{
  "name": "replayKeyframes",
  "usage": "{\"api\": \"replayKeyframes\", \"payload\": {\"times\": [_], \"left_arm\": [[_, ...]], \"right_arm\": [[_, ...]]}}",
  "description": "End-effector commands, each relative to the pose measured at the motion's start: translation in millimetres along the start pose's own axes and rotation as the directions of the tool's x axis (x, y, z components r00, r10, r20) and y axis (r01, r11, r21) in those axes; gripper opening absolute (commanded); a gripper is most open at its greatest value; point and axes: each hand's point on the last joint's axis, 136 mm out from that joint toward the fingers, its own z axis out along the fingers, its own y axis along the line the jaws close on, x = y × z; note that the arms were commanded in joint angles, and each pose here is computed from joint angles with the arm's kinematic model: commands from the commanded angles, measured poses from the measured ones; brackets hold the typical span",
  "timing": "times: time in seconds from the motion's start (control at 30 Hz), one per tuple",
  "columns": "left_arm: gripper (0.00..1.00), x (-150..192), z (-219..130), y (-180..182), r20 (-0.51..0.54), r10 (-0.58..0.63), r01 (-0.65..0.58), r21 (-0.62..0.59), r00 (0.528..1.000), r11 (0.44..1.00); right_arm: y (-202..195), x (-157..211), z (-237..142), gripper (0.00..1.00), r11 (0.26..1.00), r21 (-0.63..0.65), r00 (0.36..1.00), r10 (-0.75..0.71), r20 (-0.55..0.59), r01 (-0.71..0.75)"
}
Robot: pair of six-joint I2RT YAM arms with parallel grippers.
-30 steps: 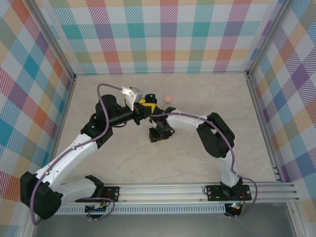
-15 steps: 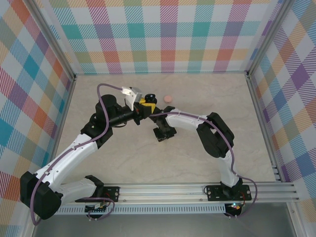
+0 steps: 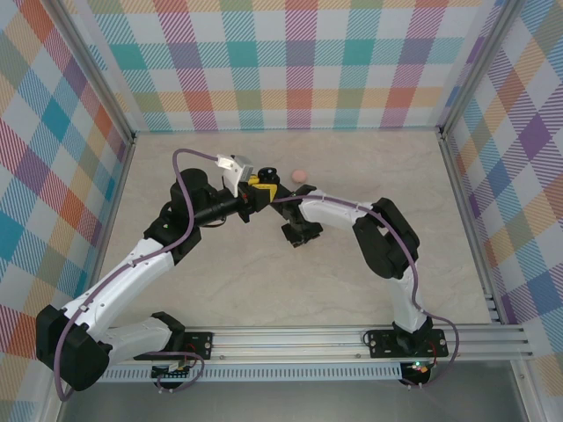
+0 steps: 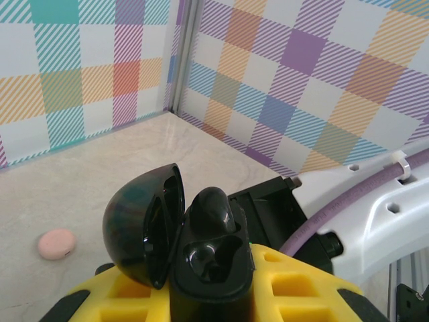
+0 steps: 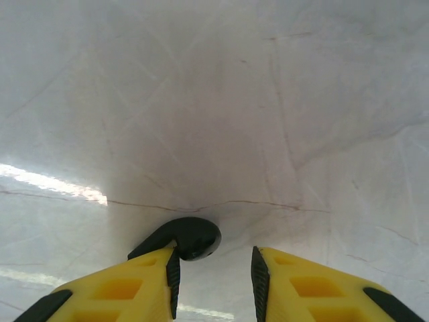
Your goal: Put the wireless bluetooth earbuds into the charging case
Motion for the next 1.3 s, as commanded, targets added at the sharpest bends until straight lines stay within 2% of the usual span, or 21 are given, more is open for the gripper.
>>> {"api": "replayKeyframes", "payload": {"times": [0.0, 0.17, 0.27, 0.47, 0.7, 0.97, 1.27], "left_arm": [[0.12, -8.5, -3.8, -1.9, 0.039, 0.013, -0.014, 0.011, 0.999, 1.000], [0.12, -8.4, -3.2, -2.2, 0.038, 0.015, -0.015, 0.012, 0.999, 1.000], [0.12, -8.2, -3.0, -2.4, 0.037, 0.015, -0.015, 0.015, 0.999, 1.000], [0.12, -9.2, -1.4, -2.4, 0.038, 0.015, -0.016, 0.019, 0.999, 1.000], [0.12, -9.8, 0.0, -2.6, 0.038, 0.015, -0.016, 0.025, 0.999, 1.000], [0.13, -8.5, 0.7, -2.4, 0.036, 0.012, -0.013, 0.027, 0.999, 1.000], [0.12, -6.5, 1.0, -2.5, 0.030, 0.009, -0.010, 0.028, 0.999, 1.000]], "right_arm": [[-5.1, -2.3, -22.7, 0.38, 1.000, -0.028, 0.999, -0.001, 0.035, 0.002], [1.7, -4.5, -36.9, 0.39, 0.989, -0.137, 0.997, 0.057, 0.053, -0.049], [2.6, -5.7, -41.7, 0.40, 0.969, -0.208, 0.989, 0.143, 0.039, -0.132], [9.3, -6.2, -36.3, 0.43, 0.849, -0.348, 0.915, 0.394, -0.086, -0.398], [12.7, -4.7, -21.5, 0.45, 0.760, -0.327, 0.825, 0.543, -0.155, -0.561], [6.7, -3.5, -9.0, 0.44, 0.742, -0.262, 0.786, 0.595, -0.166, -0.617], [7.8, -6.6, 0.2, 0.42, 0.753, -0.245, 0.791, 0.587, -0.171, -0.611]]}}
